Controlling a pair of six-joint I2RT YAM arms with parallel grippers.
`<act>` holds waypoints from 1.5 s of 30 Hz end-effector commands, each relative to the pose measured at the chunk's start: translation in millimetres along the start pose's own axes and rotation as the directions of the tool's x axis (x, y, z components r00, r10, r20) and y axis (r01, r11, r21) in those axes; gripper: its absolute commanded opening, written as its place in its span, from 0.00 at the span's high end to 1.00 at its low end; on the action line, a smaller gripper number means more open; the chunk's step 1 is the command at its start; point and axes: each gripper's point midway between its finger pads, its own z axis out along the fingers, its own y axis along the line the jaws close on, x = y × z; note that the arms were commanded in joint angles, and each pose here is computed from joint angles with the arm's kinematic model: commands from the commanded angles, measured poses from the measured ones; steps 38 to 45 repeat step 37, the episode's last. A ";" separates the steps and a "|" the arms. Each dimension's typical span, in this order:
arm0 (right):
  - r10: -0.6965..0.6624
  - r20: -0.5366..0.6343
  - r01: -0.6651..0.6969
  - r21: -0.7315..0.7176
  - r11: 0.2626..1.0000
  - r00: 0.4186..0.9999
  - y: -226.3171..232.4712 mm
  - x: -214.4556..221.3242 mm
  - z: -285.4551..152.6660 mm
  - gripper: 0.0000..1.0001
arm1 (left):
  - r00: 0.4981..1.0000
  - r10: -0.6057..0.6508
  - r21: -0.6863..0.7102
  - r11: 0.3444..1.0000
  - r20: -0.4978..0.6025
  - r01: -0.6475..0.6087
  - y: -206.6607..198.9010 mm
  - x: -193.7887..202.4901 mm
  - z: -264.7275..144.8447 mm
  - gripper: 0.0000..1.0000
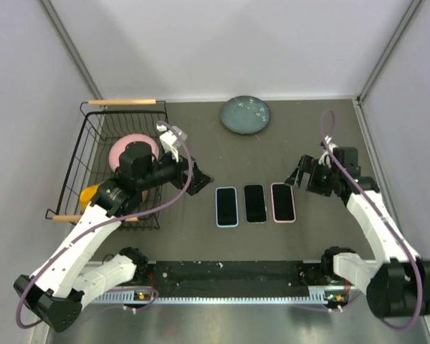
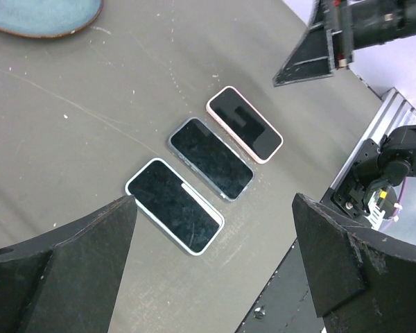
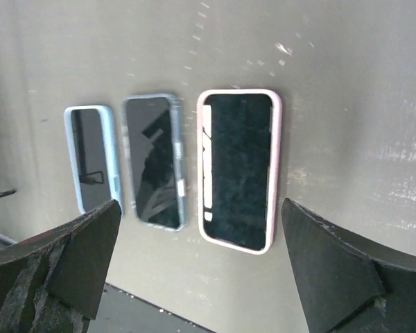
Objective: Put the phone into the phone case
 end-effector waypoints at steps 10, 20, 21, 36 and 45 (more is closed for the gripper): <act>-0.004 0.563 0.245 -0.353 0.903 0.827 114.8 -21.7 -180.2 0.01 | 0.974 0.098 0.106 0.987 0.202 -0.121 -29.7 -29.1 -23.4 0.01; 0.024 0.548 0.241 -0.405 0.882 0.836 124.2 -15.5 -190.2 0.01 | 0.936 0.130 0.137 0.973 0.327 -0.183 -43.9 -40.1 -41.3 0.01; 0.023 0.534 0.238 -0.414 0.879 0.845 125.8 -15.0 -188.7 0.01 | 0.935 0.130 0.132 0.974 0.329 -0.182 -42.7 -39.7 -40.6 0.01; 0.000 0.498 0.244 -0.426 0.871 0.867 126.4 -12.4 -177.9 0.01 | 0.932 0.144 0.101 0.977 0.333 -0.187 -38.0 -41.0 -41.5 0.01; -0.001 0.498 0.245 -0.425 0.871 0.867 126.2 -12.4 -177.6 0.01 | 0.932 0.144 0.102 0.977 0.333 -0.188 -38.2 -40.9 -41.5 0.01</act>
